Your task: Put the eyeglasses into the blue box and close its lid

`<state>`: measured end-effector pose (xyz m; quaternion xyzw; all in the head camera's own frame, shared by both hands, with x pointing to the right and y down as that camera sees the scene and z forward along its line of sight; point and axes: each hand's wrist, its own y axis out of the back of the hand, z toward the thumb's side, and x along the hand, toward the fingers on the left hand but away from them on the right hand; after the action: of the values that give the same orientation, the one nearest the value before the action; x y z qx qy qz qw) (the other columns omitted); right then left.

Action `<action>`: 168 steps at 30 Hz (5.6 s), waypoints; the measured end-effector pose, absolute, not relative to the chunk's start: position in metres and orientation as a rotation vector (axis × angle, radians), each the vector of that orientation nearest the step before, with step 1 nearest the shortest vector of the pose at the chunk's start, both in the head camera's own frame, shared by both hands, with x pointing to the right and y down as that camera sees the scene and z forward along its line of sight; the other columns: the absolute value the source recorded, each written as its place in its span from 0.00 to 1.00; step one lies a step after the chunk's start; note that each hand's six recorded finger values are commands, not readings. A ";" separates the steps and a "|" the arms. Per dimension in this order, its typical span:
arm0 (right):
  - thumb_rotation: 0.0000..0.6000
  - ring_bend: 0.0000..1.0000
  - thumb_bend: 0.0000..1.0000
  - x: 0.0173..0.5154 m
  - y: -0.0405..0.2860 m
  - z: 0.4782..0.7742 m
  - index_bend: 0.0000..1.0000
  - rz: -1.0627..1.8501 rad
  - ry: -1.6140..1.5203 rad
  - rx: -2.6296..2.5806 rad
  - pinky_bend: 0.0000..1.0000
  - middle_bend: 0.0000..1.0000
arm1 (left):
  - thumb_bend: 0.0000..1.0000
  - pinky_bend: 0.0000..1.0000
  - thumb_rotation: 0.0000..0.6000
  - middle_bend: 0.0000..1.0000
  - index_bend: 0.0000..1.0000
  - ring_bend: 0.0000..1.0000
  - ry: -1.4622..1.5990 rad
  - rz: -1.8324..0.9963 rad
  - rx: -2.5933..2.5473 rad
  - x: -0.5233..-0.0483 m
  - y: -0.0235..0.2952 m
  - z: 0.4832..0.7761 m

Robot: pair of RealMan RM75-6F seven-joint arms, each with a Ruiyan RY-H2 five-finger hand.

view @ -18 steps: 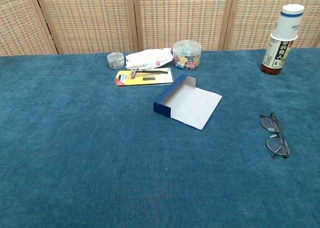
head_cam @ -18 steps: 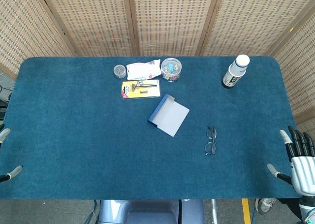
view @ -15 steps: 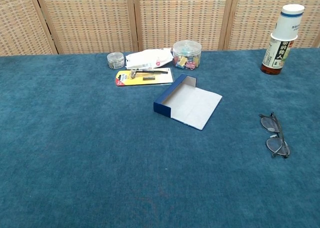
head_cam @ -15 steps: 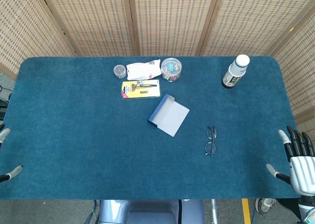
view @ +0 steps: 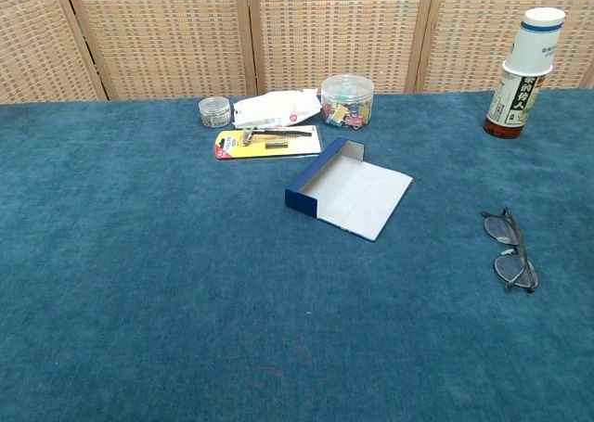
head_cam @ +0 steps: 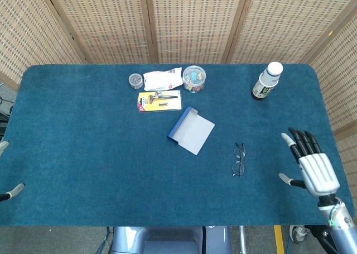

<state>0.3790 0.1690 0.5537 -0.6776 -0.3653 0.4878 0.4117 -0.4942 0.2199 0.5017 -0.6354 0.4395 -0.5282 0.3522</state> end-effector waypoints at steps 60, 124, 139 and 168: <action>1.00 0.05 1.00 0.068 0.021 0.758 0.26 1.304 -0.256 -1.879 0.12 0.20 | 0.00 0.00 1.00 0.00 0.00 0.00 1.169 -1.653 -1.574 -0.508 0.172 0.548; 1.00 0.04 0.14 0.289 0.072 0.618 0.28 0.768 -0.314 -1.646 0.14 0.12 | 0.00 0.00 1.00 0.00 0.00 0.00 1.053 -1.596 -1.611 -0.479 0.185 0.551; 1.00 0.05 0.29 0.314 0.158 0.670 0.33 0.683 -0.013 -1.753 0.14 0.14 | 0.00 0.00 1.00 0.00 0.00 0.00 1.028 -1.601 -1.608 -0.475 0.187 0.555; 1.00 0.05 0.35 0.322 0.139 0.711 0.33 0.831 0.087 -1.632 0.16 0.15 | 0.01 0.00 1.00 0.00 0.00 0.00 1.018 -1.617 -1.611 -0.475 0.187 0.559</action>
<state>0.3221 0.1392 0.7115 -0.7063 0.0376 0.3598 0.6085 -0.4755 0.1870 0.5588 -0.6115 0.3865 -0.6138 0.3160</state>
